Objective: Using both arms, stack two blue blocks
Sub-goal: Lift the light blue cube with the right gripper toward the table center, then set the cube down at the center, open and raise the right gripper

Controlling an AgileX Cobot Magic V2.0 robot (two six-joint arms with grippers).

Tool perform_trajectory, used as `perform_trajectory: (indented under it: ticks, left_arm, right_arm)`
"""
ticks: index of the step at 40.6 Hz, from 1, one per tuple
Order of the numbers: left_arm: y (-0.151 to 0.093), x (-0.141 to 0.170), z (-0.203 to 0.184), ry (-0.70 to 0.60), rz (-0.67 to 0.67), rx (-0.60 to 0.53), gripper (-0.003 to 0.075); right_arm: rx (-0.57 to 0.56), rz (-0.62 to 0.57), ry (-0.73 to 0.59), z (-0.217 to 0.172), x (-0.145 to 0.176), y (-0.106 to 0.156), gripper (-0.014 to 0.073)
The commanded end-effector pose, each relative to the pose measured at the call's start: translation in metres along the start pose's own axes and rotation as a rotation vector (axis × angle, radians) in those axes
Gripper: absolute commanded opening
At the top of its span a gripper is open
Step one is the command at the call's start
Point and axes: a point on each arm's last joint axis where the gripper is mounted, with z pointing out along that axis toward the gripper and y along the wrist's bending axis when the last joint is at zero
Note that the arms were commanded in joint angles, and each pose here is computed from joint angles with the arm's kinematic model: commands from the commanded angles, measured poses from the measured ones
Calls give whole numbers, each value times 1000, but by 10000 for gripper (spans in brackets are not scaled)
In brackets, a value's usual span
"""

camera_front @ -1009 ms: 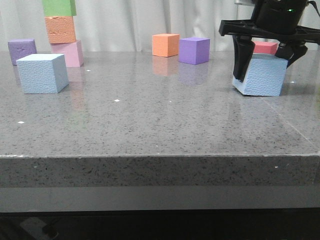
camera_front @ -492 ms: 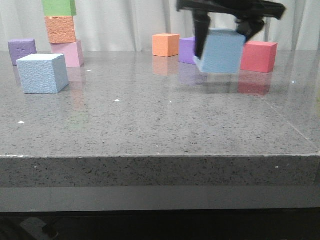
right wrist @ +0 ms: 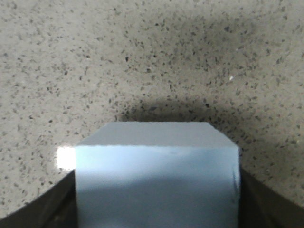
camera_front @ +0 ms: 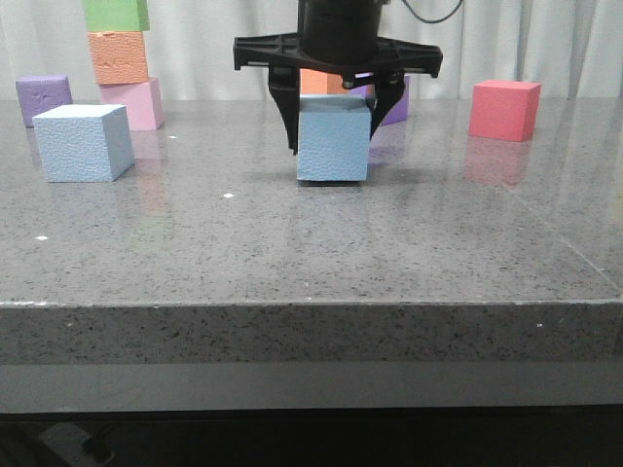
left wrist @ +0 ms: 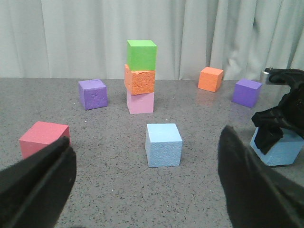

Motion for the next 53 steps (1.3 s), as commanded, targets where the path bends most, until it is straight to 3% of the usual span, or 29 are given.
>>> perform_trajectory:
  ticks: [1,6,15,22,31,40,46,53]
  left_arm:
    - [-2,-16,0,-96,-8,19,598]
    - [-2,-16,0,-96,-8,19,598]
    - [-2,-16,0,-96,-8,19,598]
    - [-2,-16,0,-96,-8,19,598]
    - [-2,-16,0,-96,-8,19,598]
    - [-2,-16,0,-96,-8,19,598]
    - [-2,-16,0,-96,-8,19,598]
    - [-2,-16,0,-96,-8,19,598]
  right_arm:
    - [-33,-3,-124,-36,-14,-2,323]
    - [-30,-5,-120,-33,-14,-1,345]
    - [-57,4,-123,-32,-14,1,549]
    - [-58,10,-105,-44,-15,1,552]
    - [-71,-64,-124,-95,-15,-7,552]
    - [-63,-262,-128,-152,1,-26,552]
    - [-165,-397,-169,-188,24,-37,552]
    - [-242,-471,-279,-218,55,-58,552]
